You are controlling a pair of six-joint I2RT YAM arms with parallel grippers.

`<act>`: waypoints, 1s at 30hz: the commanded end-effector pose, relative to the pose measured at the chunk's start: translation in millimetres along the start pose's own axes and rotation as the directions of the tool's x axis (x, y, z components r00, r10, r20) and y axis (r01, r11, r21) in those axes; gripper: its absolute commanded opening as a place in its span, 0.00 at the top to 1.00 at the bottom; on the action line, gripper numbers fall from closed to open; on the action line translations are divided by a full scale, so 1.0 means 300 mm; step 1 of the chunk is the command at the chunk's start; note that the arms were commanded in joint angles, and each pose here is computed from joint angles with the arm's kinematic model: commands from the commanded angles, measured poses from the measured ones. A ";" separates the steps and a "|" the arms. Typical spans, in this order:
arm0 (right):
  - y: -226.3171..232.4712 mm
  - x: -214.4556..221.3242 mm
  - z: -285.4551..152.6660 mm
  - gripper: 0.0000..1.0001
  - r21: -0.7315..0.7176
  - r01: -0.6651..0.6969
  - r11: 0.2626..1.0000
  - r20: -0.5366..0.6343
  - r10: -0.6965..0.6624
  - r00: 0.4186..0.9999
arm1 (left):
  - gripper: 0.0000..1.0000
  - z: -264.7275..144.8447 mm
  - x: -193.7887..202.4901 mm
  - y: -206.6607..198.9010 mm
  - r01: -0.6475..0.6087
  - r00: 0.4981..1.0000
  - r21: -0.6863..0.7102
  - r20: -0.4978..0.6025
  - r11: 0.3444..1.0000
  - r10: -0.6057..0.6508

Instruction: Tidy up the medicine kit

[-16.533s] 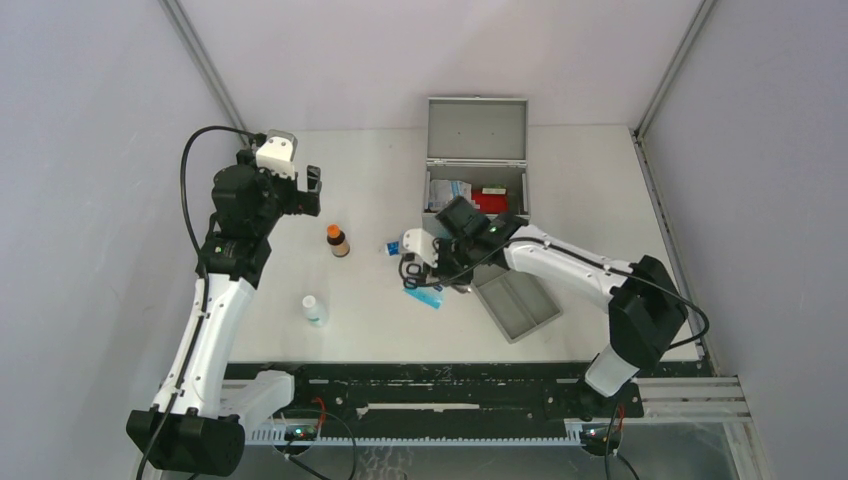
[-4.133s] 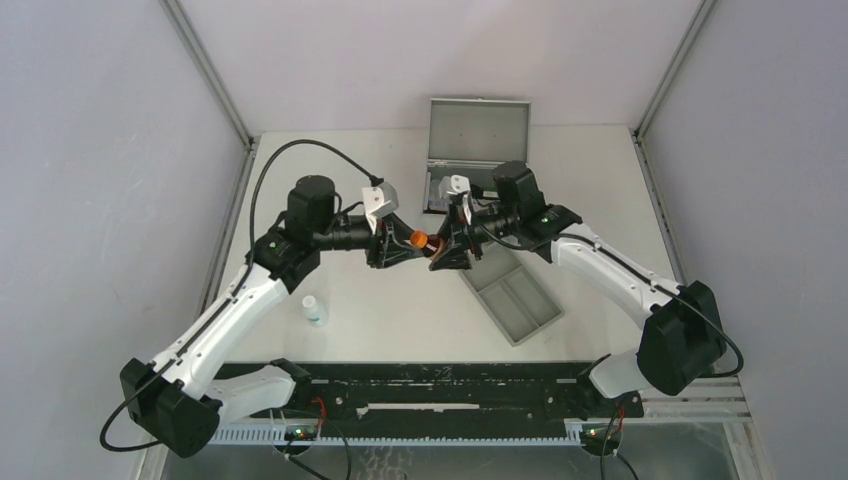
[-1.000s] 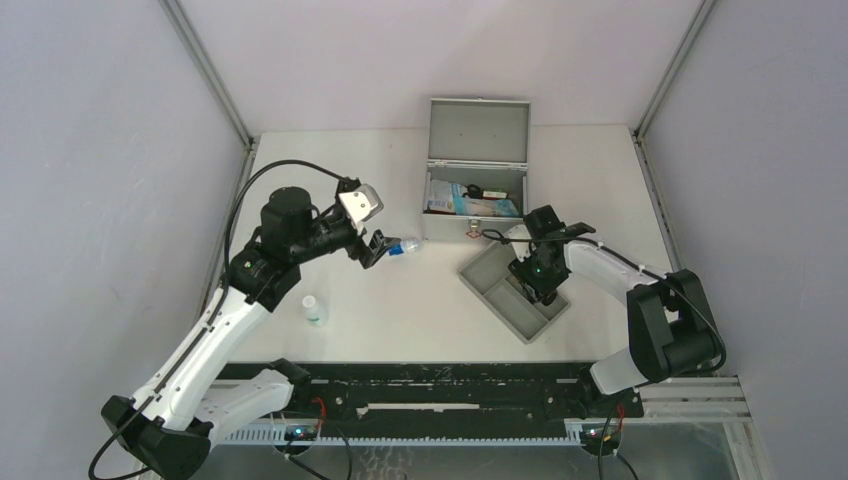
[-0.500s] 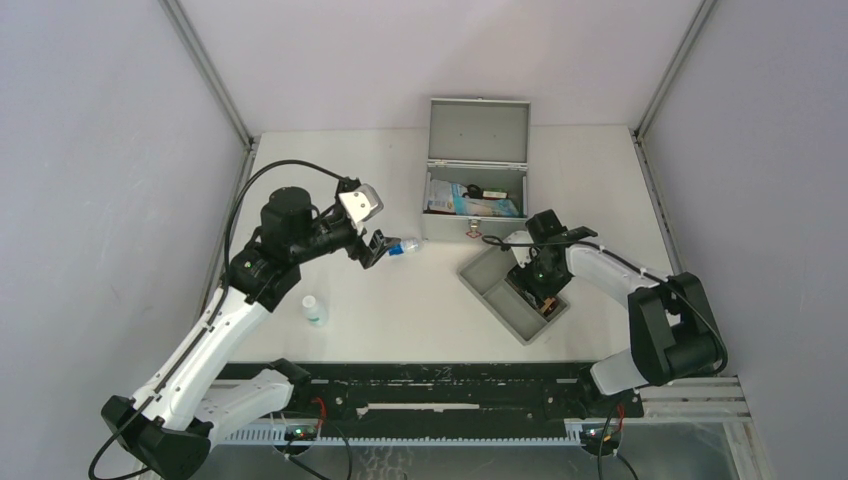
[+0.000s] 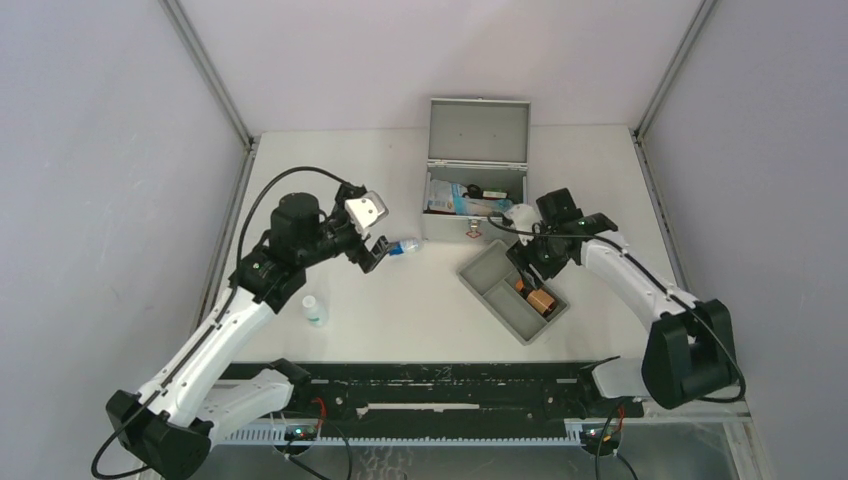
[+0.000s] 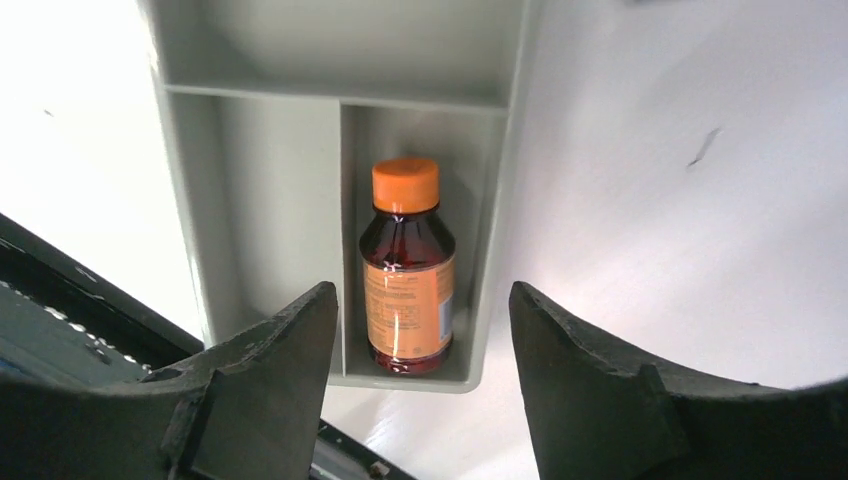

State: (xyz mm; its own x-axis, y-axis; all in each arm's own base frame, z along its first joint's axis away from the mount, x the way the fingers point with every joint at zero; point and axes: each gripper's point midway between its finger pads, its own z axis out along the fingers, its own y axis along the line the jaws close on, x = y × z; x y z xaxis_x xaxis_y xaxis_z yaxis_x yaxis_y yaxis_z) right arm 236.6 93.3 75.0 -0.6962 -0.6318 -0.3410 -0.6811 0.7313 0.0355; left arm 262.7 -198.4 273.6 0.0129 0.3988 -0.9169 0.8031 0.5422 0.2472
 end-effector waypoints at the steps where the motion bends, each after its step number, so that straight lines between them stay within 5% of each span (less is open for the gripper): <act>1: 0.000 -0.174 -0.148 0.34 0.022 0.079 0.997 0.231 -0.082 0.969 | 0.06 0.028 0.078 0.062 -0.048 0.997 -0.084 -0.071 0.995 0.042; 11: -0.003 -0.379 -0.366 0.01 0.113 0.114 0.987 0.515 -0.157 0.843 | 0.03 0.012 0.332 0.109 -0.045 0.939 -0.125 -0.343 0.991 -0.001; 21: 0.038 -0.426 -0.369 0.00 0.055 0.116 0.992 0.606 -0.126 0.785 | 0.02 -0.257 0.577 0.013 -0.031 0.785 -0.082 -0.619 0.996 -0.026; 30: 0.025 -0.399 -0.331 0.00 0.078 0.107 0.991 0.590 -0.132 0.797 | 0.06 -0.428 0.739 -0.081 0.104 0.581 -0.033 -0.809 0.994 -0.088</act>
State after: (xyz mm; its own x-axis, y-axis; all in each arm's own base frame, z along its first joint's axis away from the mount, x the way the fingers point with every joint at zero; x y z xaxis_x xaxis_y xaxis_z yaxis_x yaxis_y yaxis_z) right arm 286.6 147.5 195.8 -0.3781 -0.4756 -0.7943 -0.7429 0.6678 -0.0463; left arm 199.9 -46.5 126.2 -0.4858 0.7551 -0.4402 0.7459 0.6207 0.2415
